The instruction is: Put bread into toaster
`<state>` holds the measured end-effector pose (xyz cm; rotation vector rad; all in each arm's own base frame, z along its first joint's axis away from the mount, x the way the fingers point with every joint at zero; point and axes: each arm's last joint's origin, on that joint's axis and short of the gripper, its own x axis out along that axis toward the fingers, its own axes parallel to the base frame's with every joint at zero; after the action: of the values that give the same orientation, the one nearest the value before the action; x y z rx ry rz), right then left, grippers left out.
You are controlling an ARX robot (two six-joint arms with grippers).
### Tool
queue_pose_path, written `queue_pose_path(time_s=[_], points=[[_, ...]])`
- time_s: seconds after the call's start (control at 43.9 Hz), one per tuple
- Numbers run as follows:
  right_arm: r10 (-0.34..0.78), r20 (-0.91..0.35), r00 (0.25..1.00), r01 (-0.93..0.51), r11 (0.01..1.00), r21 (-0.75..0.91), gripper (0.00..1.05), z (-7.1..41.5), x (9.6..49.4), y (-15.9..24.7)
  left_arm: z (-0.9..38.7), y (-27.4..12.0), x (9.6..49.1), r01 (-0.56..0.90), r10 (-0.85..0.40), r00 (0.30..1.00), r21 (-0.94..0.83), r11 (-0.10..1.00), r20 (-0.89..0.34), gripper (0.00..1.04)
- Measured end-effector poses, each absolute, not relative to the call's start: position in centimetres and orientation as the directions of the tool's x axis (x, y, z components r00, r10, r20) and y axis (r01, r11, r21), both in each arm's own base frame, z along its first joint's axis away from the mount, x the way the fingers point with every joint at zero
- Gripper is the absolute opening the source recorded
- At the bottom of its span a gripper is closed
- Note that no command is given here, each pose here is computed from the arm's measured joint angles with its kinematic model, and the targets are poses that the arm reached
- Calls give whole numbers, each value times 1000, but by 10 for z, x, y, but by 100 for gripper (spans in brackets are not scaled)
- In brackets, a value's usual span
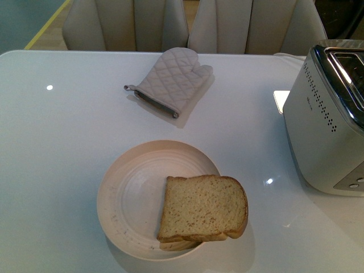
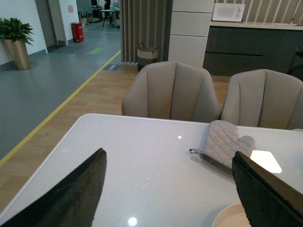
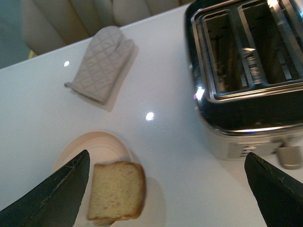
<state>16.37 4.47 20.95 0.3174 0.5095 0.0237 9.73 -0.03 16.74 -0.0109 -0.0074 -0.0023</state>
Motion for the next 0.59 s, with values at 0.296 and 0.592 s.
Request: queue_pose_path(time_s=[0.296, 0.592], points=[[250, -607, 755, 41, 905, 424, 96, 175, 237, 82, 167, 0, 97, 2, -2, 1000, -9, 1000, 7, 98], [332, -749, 573, 77, 888, 453, 96, 84, 273, 106, 167, 0, 97, 2, -2, 1000, -9, 1000, 7, 98]])
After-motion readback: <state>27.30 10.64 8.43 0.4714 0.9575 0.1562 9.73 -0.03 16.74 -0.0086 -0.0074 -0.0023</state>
